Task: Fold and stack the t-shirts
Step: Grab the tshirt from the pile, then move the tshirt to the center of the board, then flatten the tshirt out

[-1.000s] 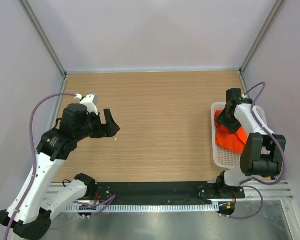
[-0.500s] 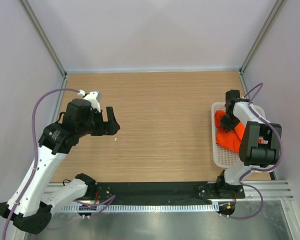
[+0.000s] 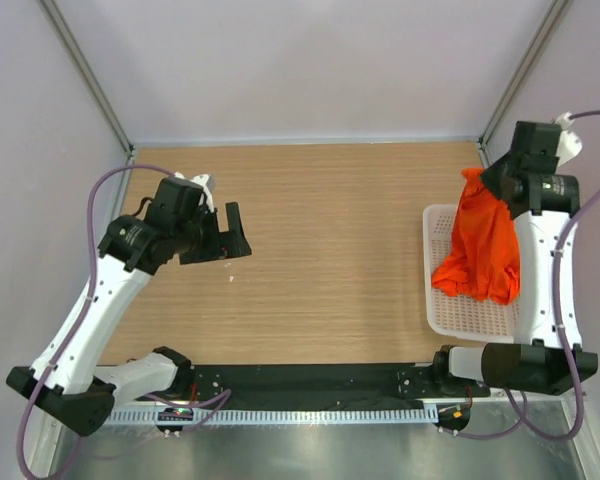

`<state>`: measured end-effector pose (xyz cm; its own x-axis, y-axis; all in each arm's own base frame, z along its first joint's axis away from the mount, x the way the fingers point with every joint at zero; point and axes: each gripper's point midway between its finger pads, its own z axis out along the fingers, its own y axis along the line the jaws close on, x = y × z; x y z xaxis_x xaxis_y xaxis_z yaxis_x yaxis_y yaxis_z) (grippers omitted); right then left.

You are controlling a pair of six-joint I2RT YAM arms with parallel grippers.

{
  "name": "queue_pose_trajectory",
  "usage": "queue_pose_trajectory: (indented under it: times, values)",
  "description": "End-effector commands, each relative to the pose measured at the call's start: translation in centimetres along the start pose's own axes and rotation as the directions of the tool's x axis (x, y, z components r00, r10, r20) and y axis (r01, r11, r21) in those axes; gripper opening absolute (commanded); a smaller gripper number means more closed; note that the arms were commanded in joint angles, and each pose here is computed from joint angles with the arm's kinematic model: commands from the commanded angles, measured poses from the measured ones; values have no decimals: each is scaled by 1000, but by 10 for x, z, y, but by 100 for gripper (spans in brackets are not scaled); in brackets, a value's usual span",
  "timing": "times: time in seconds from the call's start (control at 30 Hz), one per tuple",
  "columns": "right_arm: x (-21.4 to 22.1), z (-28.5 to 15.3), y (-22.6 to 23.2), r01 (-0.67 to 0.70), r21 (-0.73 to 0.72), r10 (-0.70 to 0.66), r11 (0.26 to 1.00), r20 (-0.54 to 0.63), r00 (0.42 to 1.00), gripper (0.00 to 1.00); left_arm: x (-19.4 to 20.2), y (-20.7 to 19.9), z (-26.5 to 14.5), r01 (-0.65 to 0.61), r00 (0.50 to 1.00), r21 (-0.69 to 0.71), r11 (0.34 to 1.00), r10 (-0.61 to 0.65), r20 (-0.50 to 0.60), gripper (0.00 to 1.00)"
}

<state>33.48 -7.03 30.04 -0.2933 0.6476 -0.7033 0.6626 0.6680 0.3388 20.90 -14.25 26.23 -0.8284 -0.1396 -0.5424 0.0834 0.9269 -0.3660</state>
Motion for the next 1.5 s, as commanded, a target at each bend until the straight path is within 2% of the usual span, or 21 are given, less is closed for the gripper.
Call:
queue_pose_trajectory:
  times: [0.0, 0.1, 0.13, 0.2, 0.27, 0.47, 0.53, 0.6, 0.7, 0.73, 0.8, 0.83, 0.93, 0.97, 1.03, 1.13, 1.17, 1.27, 1.33, 1.4, 1.47]
  values:
    - [-44, -65, 59, -54, -280, 79, 958, 80, 994, 1, 6, -5, -4, 40, 997, -8, 999, -41, -71, 96]
    - [-60, -129, 125, 6, -550, 73, 835, 121, 990, 1, 4, -5, -8, 78, 996, -4, 997, -78, -34, 98]
    - [-56, -164, 158, 59, -650, 37, 758, 133, 990, 1, 3, -7, -16, 86, 996, 20, 996, -86, -3, 99]
    - [-53, -200, 186, 103, -736, 7, 669, 145, 989, 1, -1, -10, -19, 117, 992, 46, 992, -119, 38, 100]
    - [-41, -256, 216, 119, -852, -17, 509, 128, 992, 1, -3, -10, -26, 137, 986, 68, 988, -142, 83, 100]
    - [11, -353, 246, 39, -984, -95, 173, 22, 995, 1, -13, 7, -57, 221, 942, 55, 974, -228, 247, 100]
    - [53, -384, 255, -45, -999, -223, 25, -50, 973, 1, -16, 8, -77, 247, 906, 112, 963, -270, 326, 100]
    - [98, -400, 262, -137, -990, -359, -26, -119, 926, 1, -18, 14, -94, 269, 864, 150, 951, -307, 398, 100]
    - [158, -383, 258, -164, -985, -489, 54, -169, 856, 1, -16, 22, -103, 310, 829, 161, 937, -350, 437, 100]
    - [188, -360, 251, -167, -977, -542, 136, -214, 813, 2, -11, 25, -106, 327, 824, 161, 931, -364, 435, 100]
    - [218, -340, 239, -158, -970, -608, 185, -240, 757, 9, -5, 30, -108, 343, 821, 147, 928, -373, 432, 100]
    - [245, -317, 225, -125, -962, -657, 243, -258, 709, 11, -4, 36, -111, 358, 812, 131, 925, -377, 446, 100]
    - [294, -273, 188, -18, -945, -765, 325, -275, 583, 34, 3, 52, -120, 409, 786, 88, 908, -400, 471, 100]
    - [304, -259, 177, 35, -939, -790, 342, -267, 551, 47, 3, 53, -121, 417, 779, 93, 904, -408, 475, 100]
    - [311, -213, 145, 240, -867, -814, 436, -266, 517, 55, 2, 52, -119, 426, 774, 97, 900, -418, 475, 100]
    - [318, -177, 104, 420, -806, -875, 416, -229, 427, 59, 8, 45, -95, 443, 808, 77, 893, -435, 397, 100]
    - [324, -175, 92, 429, -812, -893, 396, -230, 388, 62, 13, 40, -78, 452, 836, 44, 891, -440, 328, 100]
    - [353, -192, 73, 327, -876, -918, 354, -258, 301, 66, 33, 35, -39, 500, 853, -20, 866, -488, 186, 100]
    - [375, -205, 72, 252, -904, -912, 347, -261, 318, 67, 49, 27, -7, 540, 841, -33, 841, -536, 76, 98]
    - [396, -224, 71, 135, -913, -893, 385, -331, 306, 68, 67, 19, 13, 572, 819, -32, 819, -573, -24, 97]
    - [422, -230, 76, 47, -925, -883, 376, -343, 320, 71, 87, 23, 43, 626, 772, -69, 777, -630, -83, 95]
